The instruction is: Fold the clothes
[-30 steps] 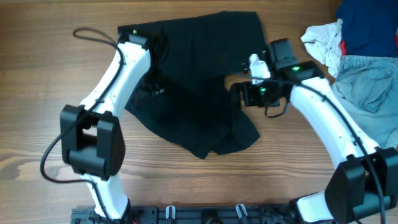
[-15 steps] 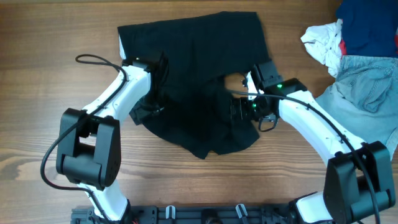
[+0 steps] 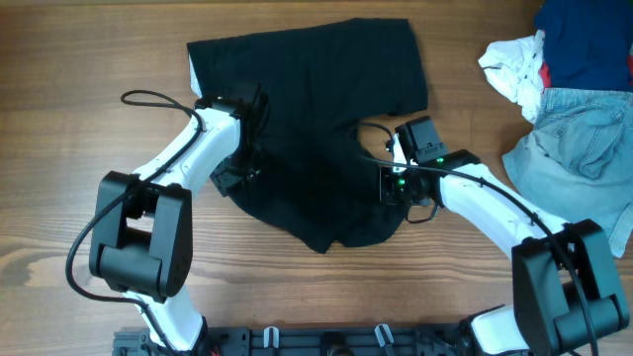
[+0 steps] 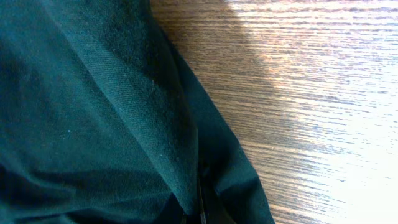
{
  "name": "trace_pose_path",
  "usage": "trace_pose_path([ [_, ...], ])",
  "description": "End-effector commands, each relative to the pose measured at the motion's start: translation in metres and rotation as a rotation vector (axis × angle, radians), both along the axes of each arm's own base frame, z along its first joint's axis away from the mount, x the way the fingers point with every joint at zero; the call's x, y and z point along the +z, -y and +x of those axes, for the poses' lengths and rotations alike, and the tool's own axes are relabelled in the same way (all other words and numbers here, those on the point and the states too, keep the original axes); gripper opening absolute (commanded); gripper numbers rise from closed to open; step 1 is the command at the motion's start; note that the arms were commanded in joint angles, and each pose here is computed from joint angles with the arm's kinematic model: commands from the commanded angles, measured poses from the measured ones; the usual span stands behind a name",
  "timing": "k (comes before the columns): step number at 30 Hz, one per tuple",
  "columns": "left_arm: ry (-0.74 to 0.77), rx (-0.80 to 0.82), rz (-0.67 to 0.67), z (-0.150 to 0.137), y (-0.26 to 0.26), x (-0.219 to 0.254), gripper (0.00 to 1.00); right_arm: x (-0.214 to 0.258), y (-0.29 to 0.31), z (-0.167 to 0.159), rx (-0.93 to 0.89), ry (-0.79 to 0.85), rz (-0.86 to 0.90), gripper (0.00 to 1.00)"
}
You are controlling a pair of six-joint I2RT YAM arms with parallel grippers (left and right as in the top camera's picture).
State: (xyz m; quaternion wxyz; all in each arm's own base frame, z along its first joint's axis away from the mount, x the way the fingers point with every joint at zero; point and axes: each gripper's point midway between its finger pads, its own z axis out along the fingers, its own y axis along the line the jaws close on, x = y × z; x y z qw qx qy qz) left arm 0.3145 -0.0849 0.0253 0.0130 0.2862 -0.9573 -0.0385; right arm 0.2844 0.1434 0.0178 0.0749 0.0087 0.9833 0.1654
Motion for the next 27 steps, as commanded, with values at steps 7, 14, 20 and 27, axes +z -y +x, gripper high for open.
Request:
trace_pose_path([
  [7,0.016,0.010,-0.012,-0.001,0.003,0.005,0.69,0.107,0.045,0.092,0.016,0.351,-0.164,0.04],
  [14,0.020,0.009,0.010,0.000,-0.001,0.005,0.68,0.104,0.056,0.127,0.000,0.447,-0.201,0.04],
  [20,-0.011,0.009,0.016,-0.008,-0.003,0.006,0.75,0.097,0.047,0.129,0.019,0.434,-0.157,0.28],
  [27,0.054,0.005,-0.053,0.004,0.012,-0.007,0.36,0.100,0.043,0.131,0.023,0.447,-0.135,0.36],
])
